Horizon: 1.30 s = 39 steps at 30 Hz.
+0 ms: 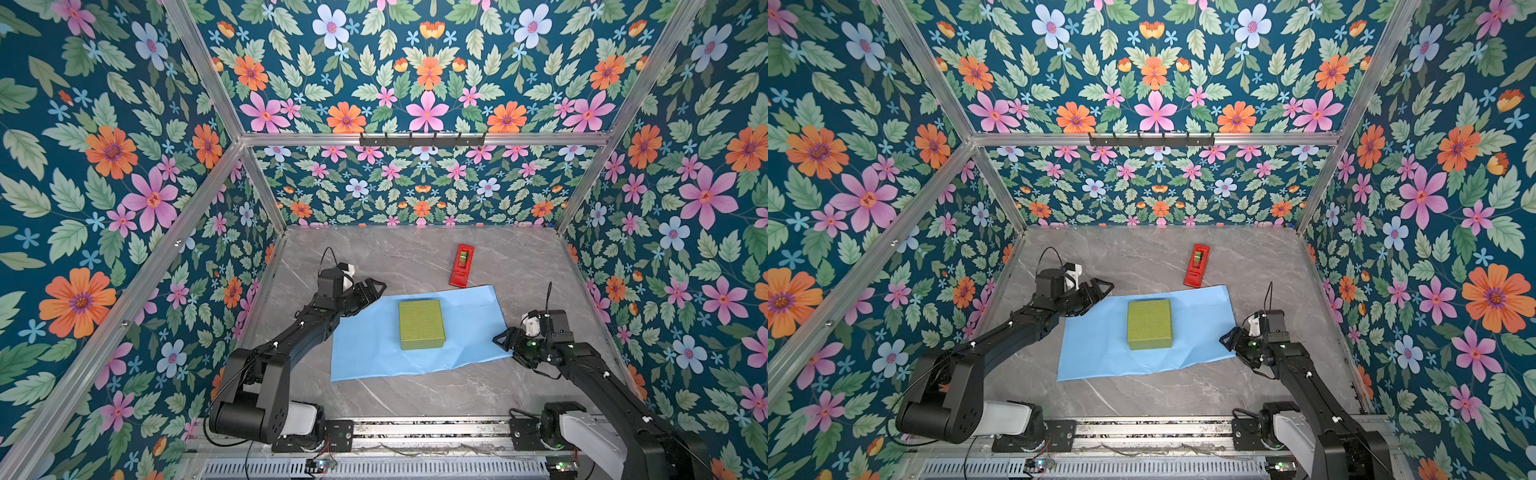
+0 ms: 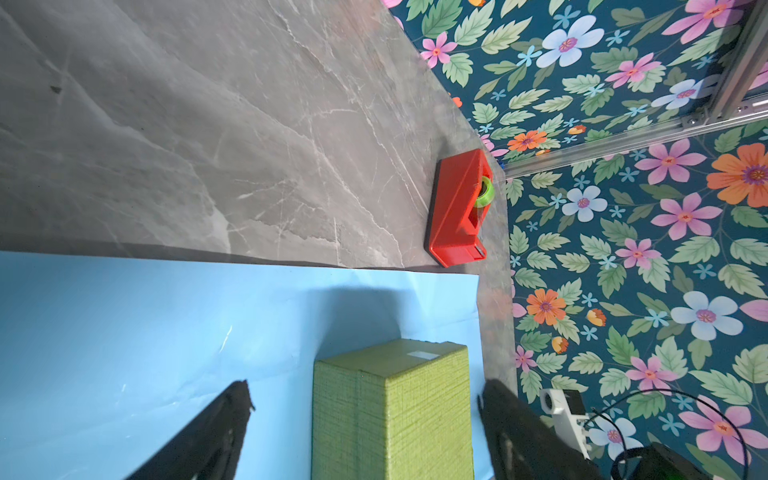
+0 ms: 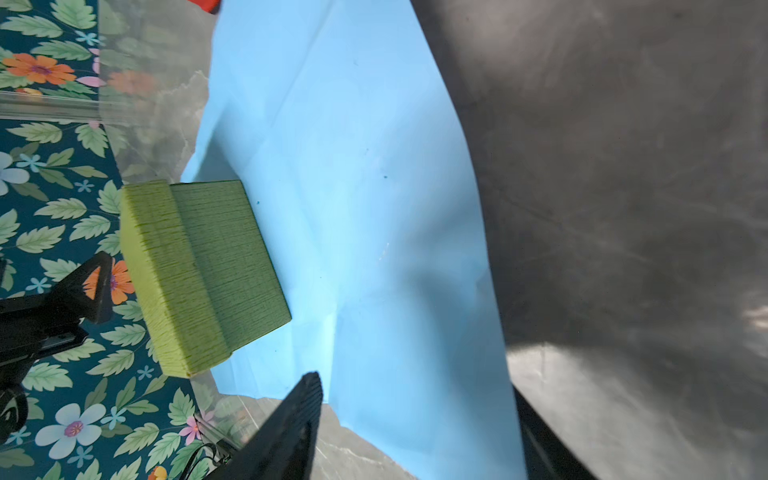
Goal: Wrap the gift box in paper
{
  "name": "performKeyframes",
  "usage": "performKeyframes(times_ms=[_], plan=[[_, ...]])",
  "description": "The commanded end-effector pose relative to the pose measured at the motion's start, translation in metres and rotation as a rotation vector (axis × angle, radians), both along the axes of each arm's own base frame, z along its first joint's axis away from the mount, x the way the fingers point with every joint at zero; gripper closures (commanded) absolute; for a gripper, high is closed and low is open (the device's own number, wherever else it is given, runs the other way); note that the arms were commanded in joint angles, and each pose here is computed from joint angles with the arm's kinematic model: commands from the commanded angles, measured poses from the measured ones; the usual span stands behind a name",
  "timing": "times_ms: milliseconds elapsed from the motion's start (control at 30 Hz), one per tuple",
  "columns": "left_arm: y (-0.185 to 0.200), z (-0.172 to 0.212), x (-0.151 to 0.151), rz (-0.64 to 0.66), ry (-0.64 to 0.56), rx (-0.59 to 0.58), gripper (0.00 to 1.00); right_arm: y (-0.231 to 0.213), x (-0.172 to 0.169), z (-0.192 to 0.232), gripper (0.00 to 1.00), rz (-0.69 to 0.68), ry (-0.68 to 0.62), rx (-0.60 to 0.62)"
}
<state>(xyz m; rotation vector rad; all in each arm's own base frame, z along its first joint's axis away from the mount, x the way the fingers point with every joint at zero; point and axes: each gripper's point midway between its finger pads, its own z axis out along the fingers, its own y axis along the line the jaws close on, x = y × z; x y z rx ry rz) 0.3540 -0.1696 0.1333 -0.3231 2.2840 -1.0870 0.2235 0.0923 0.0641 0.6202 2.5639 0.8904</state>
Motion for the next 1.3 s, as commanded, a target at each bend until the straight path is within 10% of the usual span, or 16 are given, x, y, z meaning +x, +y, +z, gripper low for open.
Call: performKeyframes(times_ms=[0,500,1267], plan=[[-0.001,0.003,-0.001,-0.007,-0.001,0.004,0.11,0.000,0.005,0.010,0.45,-0.009,-0.063,0.004],[-0.012,0.037,-0.011,-0.044,-0.048,0.060,0.11,0.022,0.014,0.057,0.99,0.092,-0.217,-0.091],[-0.125,0.065,-0.055,-0.296,-0.086,-0.042,0.12,0.150,0.011,0.102,1.00,0.446,-0.386,-0.125]])
